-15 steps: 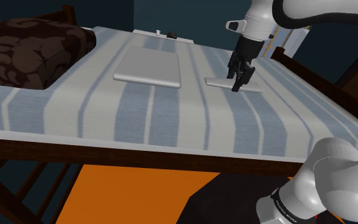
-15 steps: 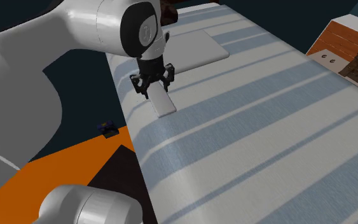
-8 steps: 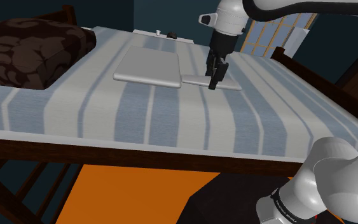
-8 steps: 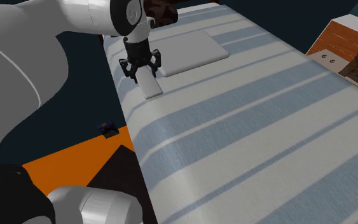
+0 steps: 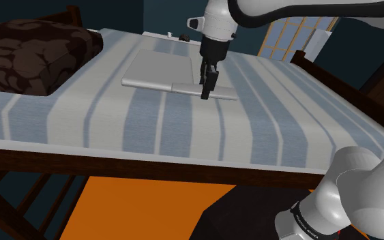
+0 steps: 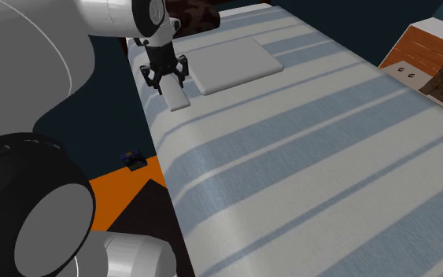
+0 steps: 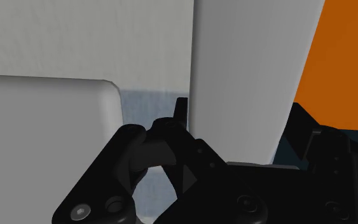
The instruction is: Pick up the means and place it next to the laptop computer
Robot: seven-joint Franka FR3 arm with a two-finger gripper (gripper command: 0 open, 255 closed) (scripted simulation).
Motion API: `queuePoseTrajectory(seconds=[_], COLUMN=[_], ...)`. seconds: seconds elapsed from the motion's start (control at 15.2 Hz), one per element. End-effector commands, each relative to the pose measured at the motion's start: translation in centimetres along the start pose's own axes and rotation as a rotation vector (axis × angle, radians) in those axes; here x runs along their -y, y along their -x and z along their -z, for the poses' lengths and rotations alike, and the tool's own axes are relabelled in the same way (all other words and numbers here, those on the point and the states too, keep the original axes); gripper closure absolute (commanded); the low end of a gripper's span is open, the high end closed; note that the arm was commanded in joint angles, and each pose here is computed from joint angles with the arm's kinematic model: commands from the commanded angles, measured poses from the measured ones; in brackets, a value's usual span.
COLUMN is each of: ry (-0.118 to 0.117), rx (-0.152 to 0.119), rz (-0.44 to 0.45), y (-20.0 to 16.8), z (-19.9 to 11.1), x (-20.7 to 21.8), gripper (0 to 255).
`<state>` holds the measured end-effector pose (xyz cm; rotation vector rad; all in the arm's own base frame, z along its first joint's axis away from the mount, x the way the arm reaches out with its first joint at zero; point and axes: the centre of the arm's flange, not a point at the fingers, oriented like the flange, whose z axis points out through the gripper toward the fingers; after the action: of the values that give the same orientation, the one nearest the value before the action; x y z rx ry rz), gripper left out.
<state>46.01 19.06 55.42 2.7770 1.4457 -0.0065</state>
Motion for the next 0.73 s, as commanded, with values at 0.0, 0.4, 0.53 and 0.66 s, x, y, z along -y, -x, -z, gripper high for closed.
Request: queuePoseTrajectory(seconds=[0.0, 0.4, 0.53, 0.66], ry=[0.0, 0.0, 0.0, 0.0], rx=[-0.001, -0.001, -0.001, -0.001], rz=[0.0, 0.0, 0.0, 0.0], y=[-0.2, -0.2, -0.2, -0.2], z=[-1.0, -4.2, -5.2, -6.3], x=[0.0, 0.0, 0.0, 0.0], gripper=[255, 255, 255, 255])
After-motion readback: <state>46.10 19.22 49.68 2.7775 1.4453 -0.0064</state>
